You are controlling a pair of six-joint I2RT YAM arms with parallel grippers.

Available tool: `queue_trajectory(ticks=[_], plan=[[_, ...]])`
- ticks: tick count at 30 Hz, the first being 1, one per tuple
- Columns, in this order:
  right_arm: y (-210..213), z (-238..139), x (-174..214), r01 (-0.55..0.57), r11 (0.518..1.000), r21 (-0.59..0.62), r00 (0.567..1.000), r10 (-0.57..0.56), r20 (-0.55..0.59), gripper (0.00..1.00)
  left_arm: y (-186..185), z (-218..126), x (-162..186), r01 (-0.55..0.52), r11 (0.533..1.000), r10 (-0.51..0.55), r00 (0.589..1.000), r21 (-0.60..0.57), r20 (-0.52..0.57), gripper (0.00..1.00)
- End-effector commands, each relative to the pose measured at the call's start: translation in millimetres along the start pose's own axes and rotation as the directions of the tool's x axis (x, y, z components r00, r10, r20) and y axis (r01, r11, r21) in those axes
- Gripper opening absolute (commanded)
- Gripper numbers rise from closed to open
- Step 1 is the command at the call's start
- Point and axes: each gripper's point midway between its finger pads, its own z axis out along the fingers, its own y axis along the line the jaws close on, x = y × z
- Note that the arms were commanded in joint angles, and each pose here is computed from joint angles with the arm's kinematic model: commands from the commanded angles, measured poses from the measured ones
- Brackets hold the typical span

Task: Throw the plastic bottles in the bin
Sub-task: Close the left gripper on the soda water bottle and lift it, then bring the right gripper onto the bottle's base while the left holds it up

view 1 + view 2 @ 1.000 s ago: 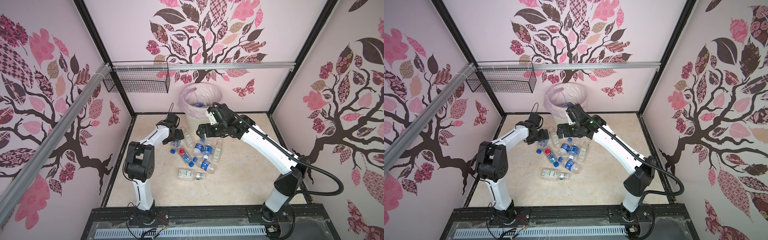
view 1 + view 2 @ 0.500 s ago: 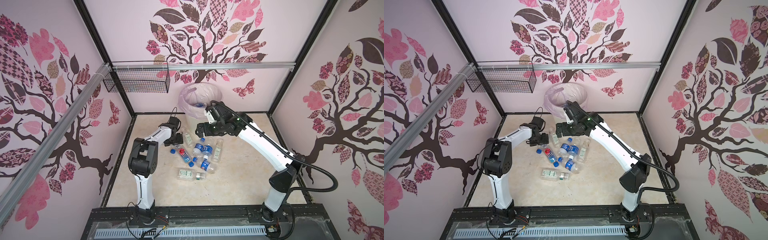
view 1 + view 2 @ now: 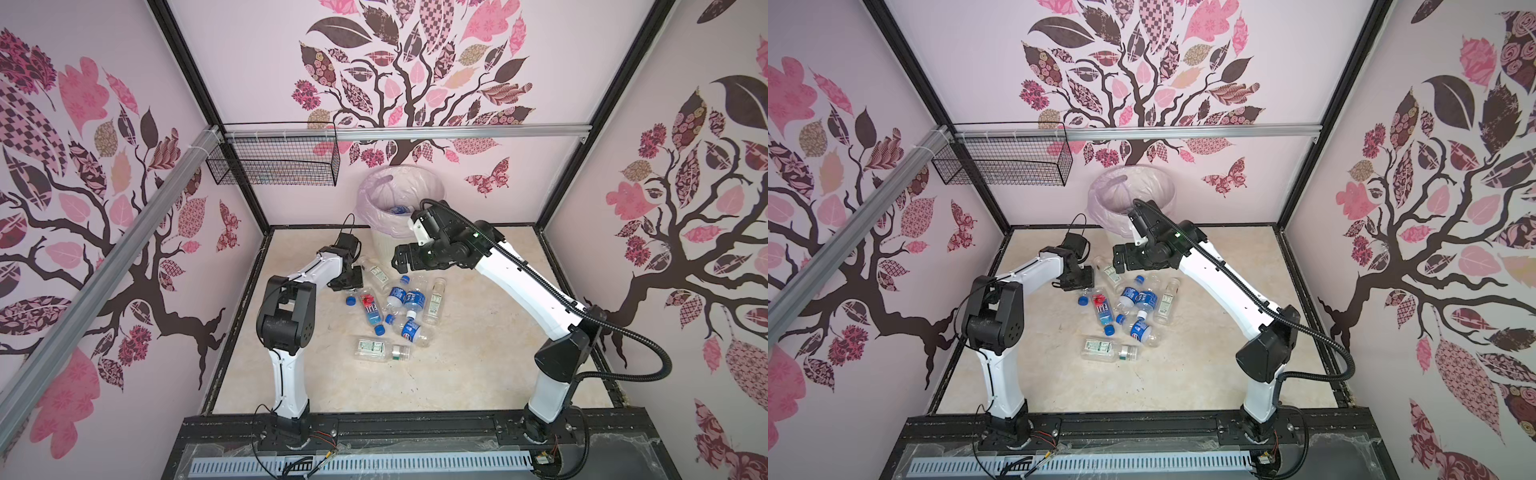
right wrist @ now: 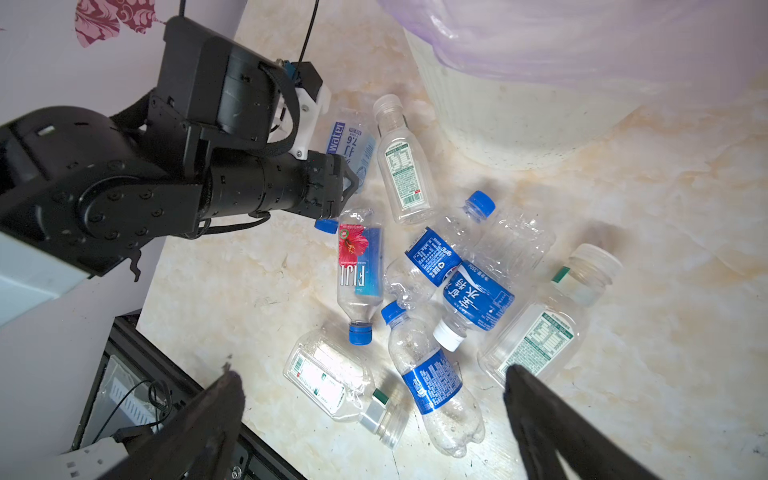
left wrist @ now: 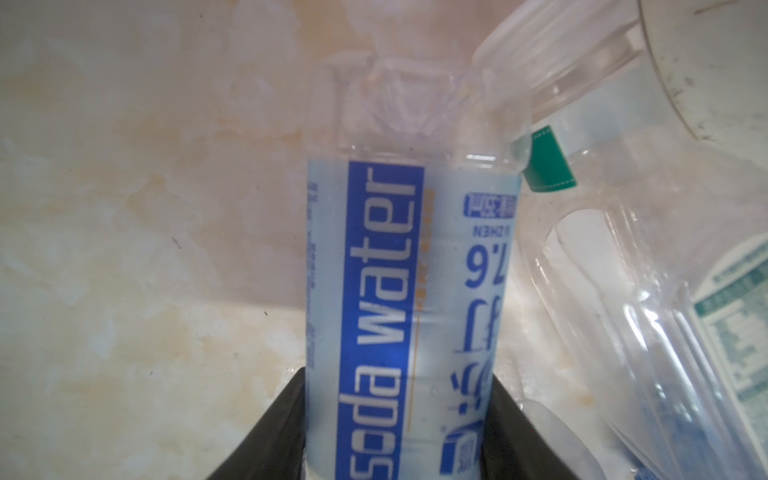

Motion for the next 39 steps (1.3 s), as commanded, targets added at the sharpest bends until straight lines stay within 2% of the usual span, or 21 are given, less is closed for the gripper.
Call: queue_trajectory(ticks=[1,6,12,20,23,28,34,39], plan=[[-10.3,-7.6,-13.8,-0.039,0.999,-0.004,0.999,0.039,0.017,1.00,6.2,13.8,8.6,-0.001,1.000,0.001,0.999,-0.006,-0.039,0.56],[-8.6,-10.7,-19.3,-0.036,0.999,-0.011,0.999,0.036,0.033,1.00,8.9,-0.8,4.8,0.028,0.999,-0.028,1.000,0.033,-0.013,0.54],[-4.6,-7.8,-24.4,-0.052,0.998,-0.027,0.998,0.053,0.036,1.00,-1.1,-29.3,0.1,0.098,0.978,-0.103,0.994,0.182,0.020,0.54],[2.7,-9.6,-28.3,-0.073,0.996,-0.060,0.996,0.075,0.046,1.00,-21.2,-83.7,-8.5,0.081,0.939,-0.122,0.987,0.334,0.103,0.53],[5.2,-9.9,-29.8,-0.082,0.994,-0.075,0.995,0.086,0.050,1.00,-25.7,-95.8,-5.9,0.084,0.926,-0.131,0.986,0.368,0.104,0.53],[14.5,-11.4,-32.9,-0.104,0.987,-0.119,0.993,0.110,0.041,1.00,-39.4,-116.7,0.5,0.095,0.876,-0.168,0.979,0.474,0.115,0.53],[24.1,-13.2,-38.7,-0.124,0.980,-0.156,0.991,0.130,0.028,1.00,-49.8,-147.7,6.6,0.098,0.830,-0.206,0.969,0.549,0.139,0.53],[28.3,-10.3,-39.5,-0.141,0.974,-0.177,0.989,0.145,0.013,1.00,-70.7,-176.9,16.2,0.039,0.813,-0.169,0.970,0.581,0.172,0.53]])
